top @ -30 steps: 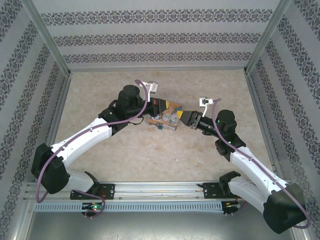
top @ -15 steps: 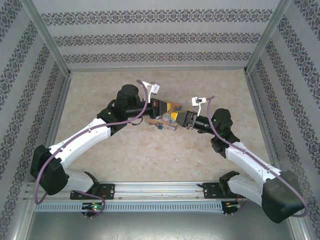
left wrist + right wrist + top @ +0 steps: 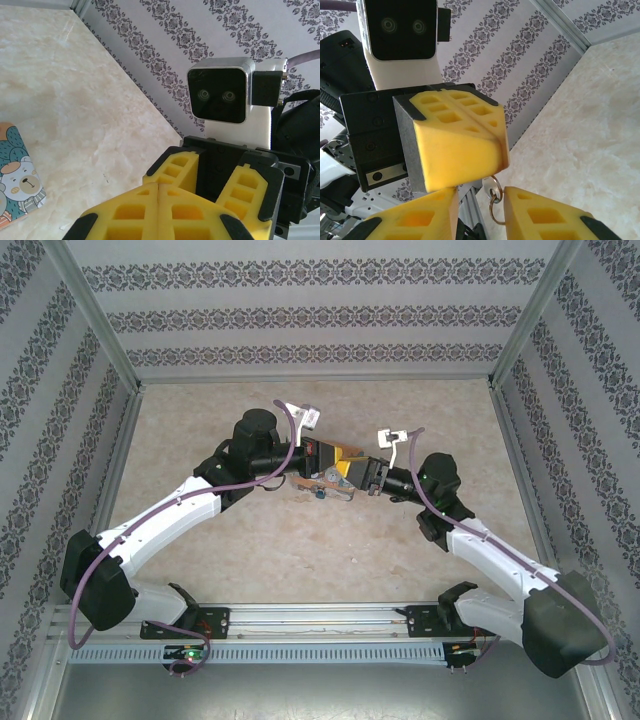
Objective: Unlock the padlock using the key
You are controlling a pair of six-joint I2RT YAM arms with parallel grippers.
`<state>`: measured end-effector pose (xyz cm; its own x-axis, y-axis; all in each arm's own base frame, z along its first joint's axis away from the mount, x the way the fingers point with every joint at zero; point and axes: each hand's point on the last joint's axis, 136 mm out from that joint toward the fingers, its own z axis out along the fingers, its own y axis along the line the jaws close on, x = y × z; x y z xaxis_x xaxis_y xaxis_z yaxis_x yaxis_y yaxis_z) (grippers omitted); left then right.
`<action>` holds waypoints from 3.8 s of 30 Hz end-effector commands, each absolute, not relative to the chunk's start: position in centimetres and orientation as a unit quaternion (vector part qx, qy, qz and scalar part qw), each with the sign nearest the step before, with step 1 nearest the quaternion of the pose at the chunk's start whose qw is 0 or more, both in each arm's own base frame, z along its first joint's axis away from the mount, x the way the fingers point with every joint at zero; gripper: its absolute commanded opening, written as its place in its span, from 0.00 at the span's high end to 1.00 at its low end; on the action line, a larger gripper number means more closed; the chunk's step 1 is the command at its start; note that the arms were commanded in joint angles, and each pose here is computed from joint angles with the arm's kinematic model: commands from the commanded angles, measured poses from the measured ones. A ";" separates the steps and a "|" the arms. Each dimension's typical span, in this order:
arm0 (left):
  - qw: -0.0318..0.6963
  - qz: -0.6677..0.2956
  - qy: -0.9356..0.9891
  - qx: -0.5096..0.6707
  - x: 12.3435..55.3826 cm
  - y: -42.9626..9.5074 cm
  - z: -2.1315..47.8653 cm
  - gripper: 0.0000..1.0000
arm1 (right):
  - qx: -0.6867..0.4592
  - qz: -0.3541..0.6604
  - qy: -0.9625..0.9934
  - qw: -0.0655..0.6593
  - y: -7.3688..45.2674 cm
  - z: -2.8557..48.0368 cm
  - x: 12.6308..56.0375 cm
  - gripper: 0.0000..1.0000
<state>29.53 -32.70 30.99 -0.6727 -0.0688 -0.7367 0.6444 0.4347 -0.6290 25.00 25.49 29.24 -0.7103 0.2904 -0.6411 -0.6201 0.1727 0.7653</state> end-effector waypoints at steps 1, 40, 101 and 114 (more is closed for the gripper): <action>0.371 -0.509 0.751 0.199 29.1 -32.4 32.4 1.00 | -0.140 0.637 0.654 0.383 25.9 31.2 25.0 0.73; 0.500 -0.251 0.828 0.042 30.3 -19.2 26.7 0.25 | -0.047 0.469 0.814 0.338 22.7 19.6 30.1 1.00; 0.305 -0.356 0.883 -0.011 30.8 -22.5 9.6 0.39 | -0.056 0.463 0.873 0.140 28.6 4.7 32.5 1.00; 0.306 -0.339 0.886 0.080 32.5 -24.8 8.3 0.34 | -0.049 0.449 0.880 0.145 28.2 4.2 32.7 1.00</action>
<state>31.80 -23.96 7.70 -0.8280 -0.1098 -0.5499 0.2755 0.7744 -0.5695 35.95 29.34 9.83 -0.8843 0.0934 -0.4575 -0.3562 0.4984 0.7904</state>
